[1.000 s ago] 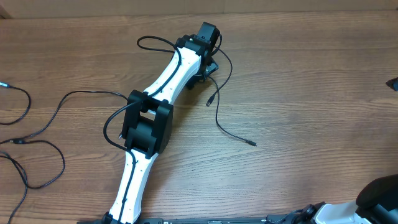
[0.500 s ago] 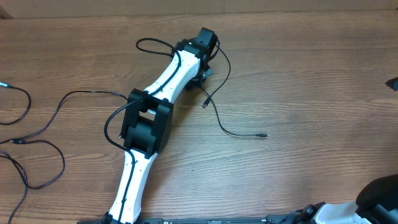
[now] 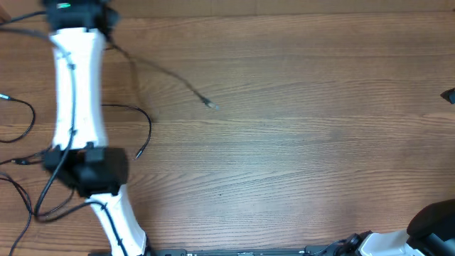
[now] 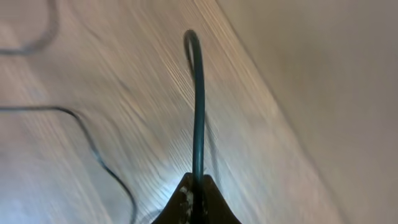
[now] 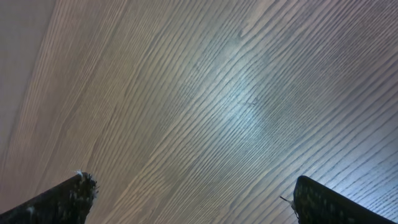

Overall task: Untangle cables
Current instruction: 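Pull the cable leftward with the left gripper to the left edge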

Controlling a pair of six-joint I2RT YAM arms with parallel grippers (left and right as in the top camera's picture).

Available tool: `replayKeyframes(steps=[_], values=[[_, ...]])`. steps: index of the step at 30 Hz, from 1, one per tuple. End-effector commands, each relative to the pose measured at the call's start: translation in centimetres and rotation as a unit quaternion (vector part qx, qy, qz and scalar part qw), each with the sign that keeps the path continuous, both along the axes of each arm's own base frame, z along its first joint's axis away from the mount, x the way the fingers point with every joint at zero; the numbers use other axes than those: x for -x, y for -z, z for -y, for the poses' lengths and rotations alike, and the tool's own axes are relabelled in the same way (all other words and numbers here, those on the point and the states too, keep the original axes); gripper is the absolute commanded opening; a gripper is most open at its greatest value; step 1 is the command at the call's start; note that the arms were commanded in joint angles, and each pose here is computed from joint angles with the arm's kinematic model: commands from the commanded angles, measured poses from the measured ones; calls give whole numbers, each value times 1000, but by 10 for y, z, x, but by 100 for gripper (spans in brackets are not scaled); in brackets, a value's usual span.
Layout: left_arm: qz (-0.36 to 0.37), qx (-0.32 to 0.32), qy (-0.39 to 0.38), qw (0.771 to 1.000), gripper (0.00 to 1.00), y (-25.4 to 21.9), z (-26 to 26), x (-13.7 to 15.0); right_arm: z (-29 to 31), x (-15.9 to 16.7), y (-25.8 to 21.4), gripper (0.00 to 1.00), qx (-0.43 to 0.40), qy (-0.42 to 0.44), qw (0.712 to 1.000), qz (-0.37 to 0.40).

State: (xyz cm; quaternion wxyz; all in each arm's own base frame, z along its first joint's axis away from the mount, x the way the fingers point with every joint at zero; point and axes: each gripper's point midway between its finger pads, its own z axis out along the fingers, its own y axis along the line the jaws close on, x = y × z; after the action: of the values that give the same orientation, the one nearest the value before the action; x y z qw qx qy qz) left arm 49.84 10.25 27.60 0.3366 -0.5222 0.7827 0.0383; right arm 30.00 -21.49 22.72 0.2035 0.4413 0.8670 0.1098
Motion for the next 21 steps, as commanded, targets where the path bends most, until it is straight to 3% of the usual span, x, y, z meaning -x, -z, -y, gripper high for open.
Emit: replayKeyframes(steps=[1,12,16,18,19,20,21], values=[[-5,18,-32,999,4,-9,-53,26,1,0,1,100,1,-3,1000,0],[-23,67,-207,976,4,4,-206,127,1,0,1,100,1,-3,1000,0],[-28,64,-214,974,6,4,-220,139,0,1,2,100,-1,-3,1000,-1],[-32,60,-207,976,48,4,-220,139,0,1,2,100,-1,-3,1000,-2],[-32,60,-201,977,90,4,-219,137,-1,1,2,100,-2,-3,1000,-2],[-33,60,-196,978,100,4,-218,136,-1,1,2,100,-2,-3,1000,-2],[-33,60,-186,980,100,4,-216,134,-1,1,2,100,-2,-4,1000,-3]])
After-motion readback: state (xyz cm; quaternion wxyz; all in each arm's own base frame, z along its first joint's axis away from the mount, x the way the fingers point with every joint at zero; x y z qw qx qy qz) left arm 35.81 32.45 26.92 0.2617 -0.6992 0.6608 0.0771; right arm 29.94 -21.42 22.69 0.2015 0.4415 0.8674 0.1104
